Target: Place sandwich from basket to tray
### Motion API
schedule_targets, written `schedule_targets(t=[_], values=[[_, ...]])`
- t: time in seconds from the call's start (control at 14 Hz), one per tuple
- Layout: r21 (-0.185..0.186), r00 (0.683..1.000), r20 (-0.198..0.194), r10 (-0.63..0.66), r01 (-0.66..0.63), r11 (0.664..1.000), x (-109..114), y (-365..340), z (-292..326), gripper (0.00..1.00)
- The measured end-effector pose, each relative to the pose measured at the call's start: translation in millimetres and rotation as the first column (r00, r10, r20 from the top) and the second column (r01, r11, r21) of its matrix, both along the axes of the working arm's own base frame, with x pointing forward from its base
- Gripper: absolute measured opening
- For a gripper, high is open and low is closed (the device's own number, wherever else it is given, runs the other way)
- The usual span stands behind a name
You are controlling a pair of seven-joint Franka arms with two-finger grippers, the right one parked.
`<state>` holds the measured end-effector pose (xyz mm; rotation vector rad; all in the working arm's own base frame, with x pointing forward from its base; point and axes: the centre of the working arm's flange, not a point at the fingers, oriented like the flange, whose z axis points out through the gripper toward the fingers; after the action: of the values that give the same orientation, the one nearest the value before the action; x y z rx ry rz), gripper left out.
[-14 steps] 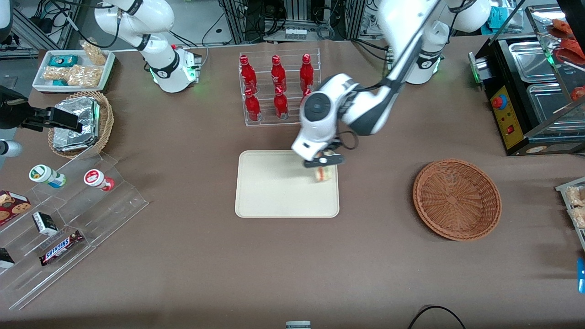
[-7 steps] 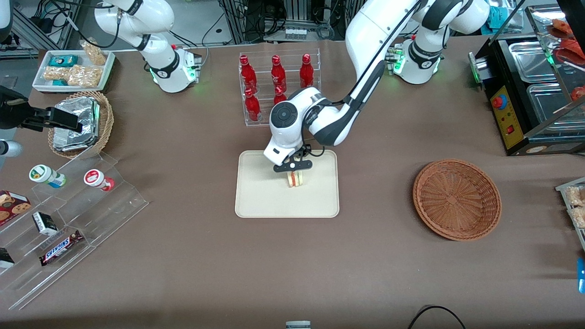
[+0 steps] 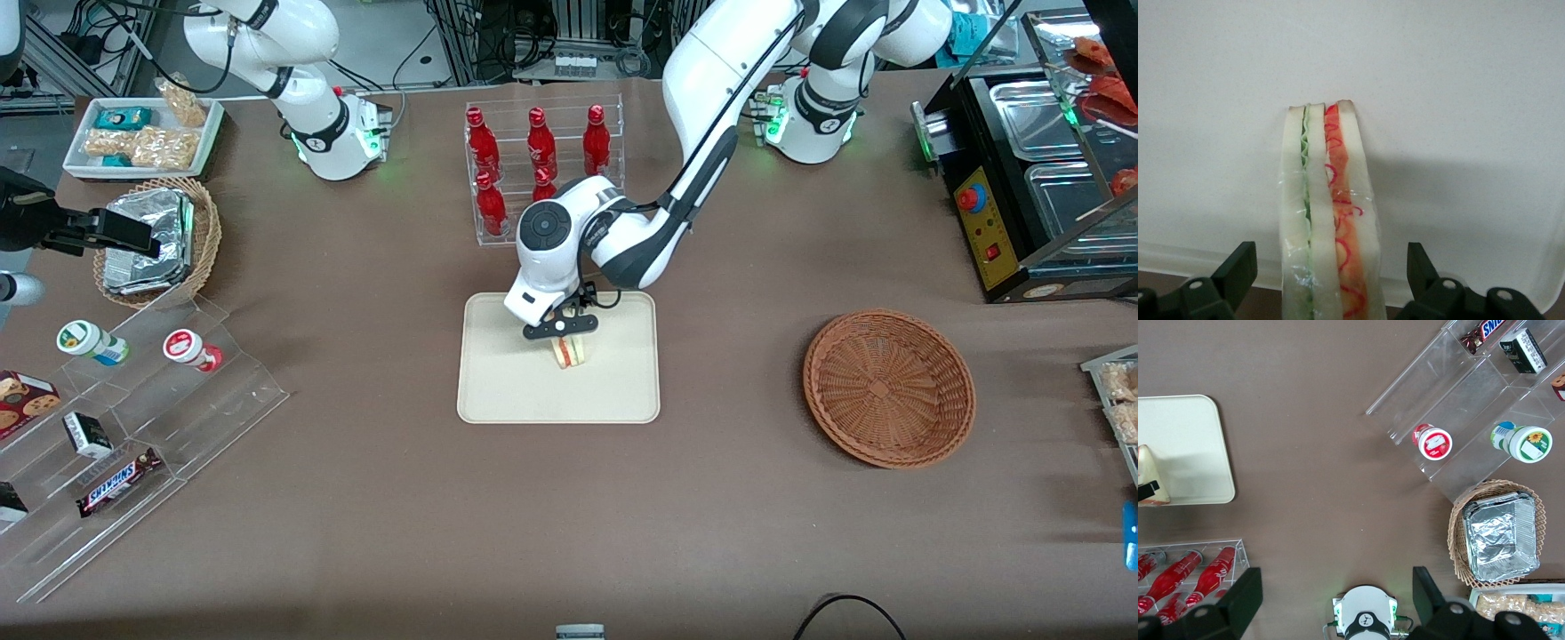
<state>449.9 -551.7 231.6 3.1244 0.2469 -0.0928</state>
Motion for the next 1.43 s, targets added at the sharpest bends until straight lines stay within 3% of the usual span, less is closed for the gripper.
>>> schedule_targets(t=[0.5,0.86,1.21,1.43], values=[[0.084,1.000,-0.028,0.013,-0.011,0.996,45,61,124,1.00],[0.129,0.994,-0.111,0.021,-0.007,0.992,85,196,244,1.00],[0.120,0.975,-0.222,0.009,0.018,0.993,95,352,323,1.00],[0.091,0.969,-0.247,-0.003,0.026,0.996,90,416,352,1.00]])
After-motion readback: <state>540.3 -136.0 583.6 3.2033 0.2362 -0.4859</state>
